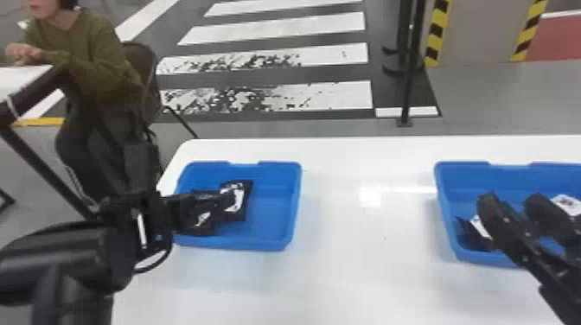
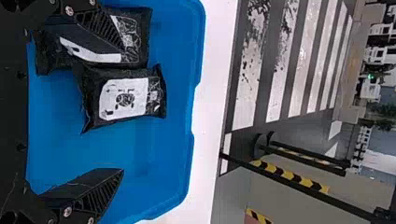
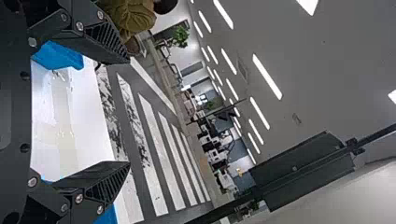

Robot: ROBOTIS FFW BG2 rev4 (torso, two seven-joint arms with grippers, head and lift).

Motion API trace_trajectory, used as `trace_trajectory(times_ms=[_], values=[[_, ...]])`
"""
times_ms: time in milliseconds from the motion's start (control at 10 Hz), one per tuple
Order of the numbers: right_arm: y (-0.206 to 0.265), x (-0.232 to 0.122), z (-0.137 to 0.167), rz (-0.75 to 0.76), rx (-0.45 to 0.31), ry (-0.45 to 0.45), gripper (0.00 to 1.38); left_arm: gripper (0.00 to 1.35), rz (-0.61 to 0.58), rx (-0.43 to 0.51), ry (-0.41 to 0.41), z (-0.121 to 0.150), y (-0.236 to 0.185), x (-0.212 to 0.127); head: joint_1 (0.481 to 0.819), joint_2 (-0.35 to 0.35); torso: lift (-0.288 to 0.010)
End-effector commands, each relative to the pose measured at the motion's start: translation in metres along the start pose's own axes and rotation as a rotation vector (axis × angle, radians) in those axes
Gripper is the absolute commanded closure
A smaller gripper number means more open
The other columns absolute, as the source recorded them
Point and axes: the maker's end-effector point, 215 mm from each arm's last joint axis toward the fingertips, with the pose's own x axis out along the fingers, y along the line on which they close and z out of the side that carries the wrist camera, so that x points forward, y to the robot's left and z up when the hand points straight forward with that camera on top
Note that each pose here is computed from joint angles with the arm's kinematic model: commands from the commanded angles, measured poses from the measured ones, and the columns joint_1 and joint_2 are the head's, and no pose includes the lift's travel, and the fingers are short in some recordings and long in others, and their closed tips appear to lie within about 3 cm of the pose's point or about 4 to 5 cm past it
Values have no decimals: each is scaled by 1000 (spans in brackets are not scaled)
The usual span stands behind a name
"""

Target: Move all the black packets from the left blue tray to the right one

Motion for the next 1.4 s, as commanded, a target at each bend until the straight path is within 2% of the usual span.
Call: trace_trajectory(times_ms=[0,400,800,900,1100,1200,1300], values=[[5,-10,0,-7,-11,-7,271,136,-1,-2,26,-1,-2,18,695,210,-140],[3,-19,-28,-20,33,47,271,136,52,-11,118,-13,11,50,695,209,-140],[5,-14,-31,-4,42,61,271,147,48,-15,222,-37,7,82,695,211,-140],[5,-13,-31,-2,44,62,271,254,38,-26,235,-42,5,87,695,206,-140],[4,-14,-37,-4,64,72,277,823,34,-25,227,-42,4,90,695,200,-140],[4,-14,-37,-3,68,72,279,1001,43,-14,234,-46,7,90,695,199,-140],[3,-15,-38,-4,75,72,280,1213,38,-4,206,-45,7,92,695,200,-140]])
